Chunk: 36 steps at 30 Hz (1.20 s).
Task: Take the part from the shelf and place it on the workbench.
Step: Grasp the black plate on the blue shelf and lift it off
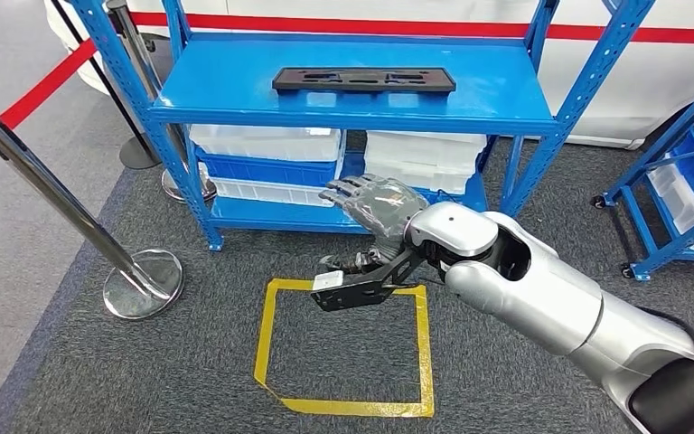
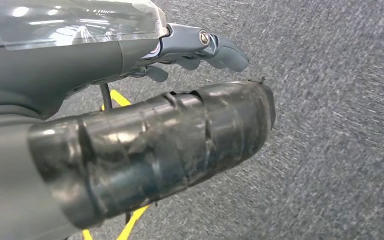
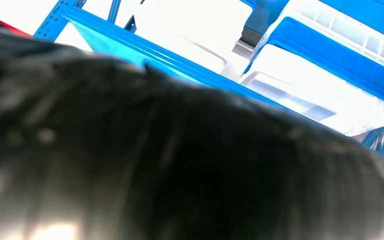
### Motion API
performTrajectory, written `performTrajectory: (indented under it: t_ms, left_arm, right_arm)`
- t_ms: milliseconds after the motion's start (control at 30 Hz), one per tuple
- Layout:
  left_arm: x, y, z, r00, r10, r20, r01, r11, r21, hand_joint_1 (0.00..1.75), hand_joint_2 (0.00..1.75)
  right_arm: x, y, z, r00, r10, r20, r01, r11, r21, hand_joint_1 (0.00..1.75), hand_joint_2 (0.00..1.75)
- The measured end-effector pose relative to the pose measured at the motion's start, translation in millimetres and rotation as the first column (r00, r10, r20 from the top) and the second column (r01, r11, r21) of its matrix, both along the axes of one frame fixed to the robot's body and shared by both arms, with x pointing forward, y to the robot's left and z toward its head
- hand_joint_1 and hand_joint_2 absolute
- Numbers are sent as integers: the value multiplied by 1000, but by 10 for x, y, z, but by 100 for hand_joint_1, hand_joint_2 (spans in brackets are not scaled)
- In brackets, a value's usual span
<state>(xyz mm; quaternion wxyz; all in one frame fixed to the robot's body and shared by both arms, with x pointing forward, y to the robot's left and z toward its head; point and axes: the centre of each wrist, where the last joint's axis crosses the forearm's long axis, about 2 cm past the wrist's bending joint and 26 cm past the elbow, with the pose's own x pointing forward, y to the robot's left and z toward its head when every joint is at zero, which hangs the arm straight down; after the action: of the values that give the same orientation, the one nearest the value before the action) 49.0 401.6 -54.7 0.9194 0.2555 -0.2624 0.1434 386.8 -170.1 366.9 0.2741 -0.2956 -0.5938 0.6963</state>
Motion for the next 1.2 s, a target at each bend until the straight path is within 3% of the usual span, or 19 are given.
performTrajectory:
  t_ms: [1200]
  left_arm:
    - [-44, -30, -94, 998, 4, -56, -5, 1000, -3, 0, 0]
  right_arm:
    - [125, -298, -40, 996, -83, -15, 83, 996, -18, 0, 0]
